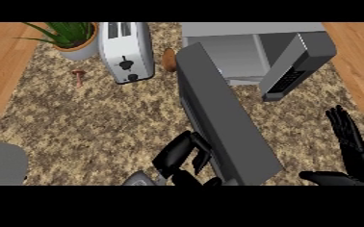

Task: Pick up the milk, place it into the microwave and close the microwave

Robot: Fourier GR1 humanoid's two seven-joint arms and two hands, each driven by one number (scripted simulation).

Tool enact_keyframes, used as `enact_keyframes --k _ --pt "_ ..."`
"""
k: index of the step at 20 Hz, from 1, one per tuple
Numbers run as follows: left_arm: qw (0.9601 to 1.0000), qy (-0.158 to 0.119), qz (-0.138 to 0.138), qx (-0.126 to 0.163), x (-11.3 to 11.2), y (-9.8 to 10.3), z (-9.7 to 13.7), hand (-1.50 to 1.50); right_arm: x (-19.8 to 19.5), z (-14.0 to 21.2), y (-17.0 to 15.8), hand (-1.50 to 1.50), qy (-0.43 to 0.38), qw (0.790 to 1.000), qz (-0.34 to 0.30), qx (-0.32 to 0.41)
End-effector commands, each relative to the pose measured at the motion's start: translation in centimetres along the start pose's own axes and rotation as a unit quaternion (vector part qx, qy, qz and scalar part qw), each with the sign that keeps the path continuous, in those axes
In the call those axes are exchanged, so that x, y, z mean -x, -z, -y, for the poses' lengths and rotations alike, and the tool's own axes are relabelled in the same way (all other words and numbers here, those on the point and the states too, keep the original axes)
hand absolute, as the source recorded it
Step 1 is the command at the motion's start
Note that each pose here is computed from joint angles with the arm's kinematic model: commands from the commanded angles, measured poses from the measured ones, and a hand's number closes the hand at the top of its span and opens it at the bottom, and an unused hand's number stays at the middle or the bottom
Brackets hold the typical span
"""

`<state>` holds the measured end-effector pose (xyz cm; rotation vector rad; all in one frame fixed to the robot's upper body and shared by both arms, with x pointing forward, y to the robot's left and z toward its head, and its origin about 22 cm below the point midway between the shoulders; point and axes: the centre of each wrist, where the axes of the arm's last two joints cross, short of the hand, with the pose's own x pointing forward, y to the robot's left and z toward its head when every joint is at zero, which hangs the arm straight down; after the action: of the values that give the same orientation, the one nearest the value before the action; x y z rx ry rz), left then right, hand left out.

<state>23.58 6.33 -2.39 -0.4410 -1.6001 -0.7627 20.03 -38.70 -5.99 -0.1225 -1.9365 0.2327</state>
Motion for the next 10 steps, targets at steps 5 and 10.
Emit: enact_keyframes --k 5,10 --pt "0.9985 0.030 -0.038 0.025 2.4 2.6 1.9 1.50 -2.8 1.7 0.6 -1.50 0.054 0.996 0.062 -0.046" --pt "0.9970 0.049 -0.049 -0.035 1.9 3.1 2.9 1.50 -5.4 3.2 3.5 -1.50 0.043 0.992 0.109 -0.057"
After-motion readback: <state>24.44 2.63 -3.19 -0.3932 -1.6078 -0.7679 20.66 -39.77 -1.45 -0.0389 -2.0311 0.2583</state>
